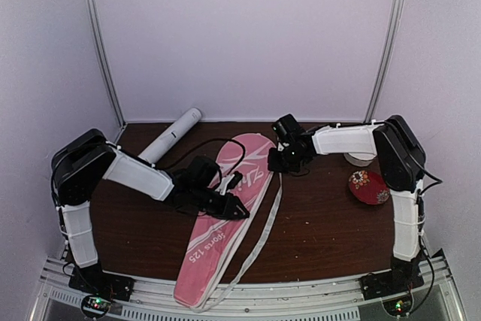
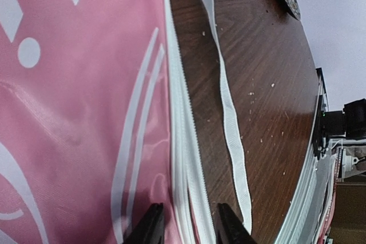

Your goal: Pack up the badminton gear

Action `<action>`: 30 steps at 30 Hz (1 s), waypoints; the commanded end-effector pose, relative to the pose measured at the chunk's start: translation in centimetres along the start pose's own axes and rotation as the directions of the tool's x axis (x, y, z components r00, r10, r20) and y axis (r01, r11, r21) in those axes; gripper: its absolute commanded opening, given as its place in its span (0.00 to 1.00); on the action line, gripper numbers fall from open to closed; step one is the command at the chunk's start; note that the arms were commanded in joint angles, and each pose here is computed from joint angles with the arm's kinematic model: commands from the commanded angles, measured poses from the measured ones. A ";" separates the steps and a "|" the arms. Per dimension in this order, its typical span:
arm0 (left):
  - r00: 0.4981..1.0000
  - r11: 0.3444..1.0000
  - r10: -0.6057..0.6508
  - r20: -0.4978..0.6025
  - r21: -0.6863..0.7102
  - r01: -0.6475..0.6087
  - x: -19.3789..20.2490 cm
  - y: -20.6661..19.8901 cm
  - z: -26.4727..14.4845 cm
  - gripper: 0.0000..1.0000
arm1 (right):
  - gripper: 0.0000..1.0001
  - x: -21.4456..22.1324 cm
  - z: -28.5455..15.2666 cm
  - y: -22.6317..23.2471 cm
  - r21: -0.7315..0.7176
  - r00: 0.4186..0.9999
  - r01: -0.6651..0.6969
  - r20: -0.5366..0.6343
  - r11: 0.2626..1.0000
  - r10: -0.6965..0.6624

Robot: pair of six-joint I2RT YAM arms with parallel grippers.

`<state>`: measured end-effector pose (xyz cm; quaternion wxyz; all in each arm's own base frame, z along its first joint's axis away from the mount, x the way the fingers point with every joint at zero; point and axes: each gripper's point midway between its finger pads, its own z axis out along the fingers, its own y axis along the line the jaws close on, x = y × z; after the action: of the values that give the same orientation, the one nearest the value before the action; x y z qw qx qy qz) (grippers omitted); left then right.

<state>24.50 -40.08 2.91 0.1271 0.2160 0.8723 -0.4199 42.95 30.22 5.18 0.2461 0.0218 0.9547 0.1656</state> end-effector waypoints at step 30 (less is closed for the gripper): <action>0.974 0.870 -0.223 -0.029 -0.457 0.186 9.7 5.3 -6.7 0.40 | 0.00 1.0 0.8 1.5 -0.072 0.999 0.005 -0.032 0.997 -0.007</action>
<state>18.72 -29.45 2.53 0.1224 0.1585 0.9549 -0.2191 44.93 31.34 4.51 0.2485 0.0003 0.9511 0.1836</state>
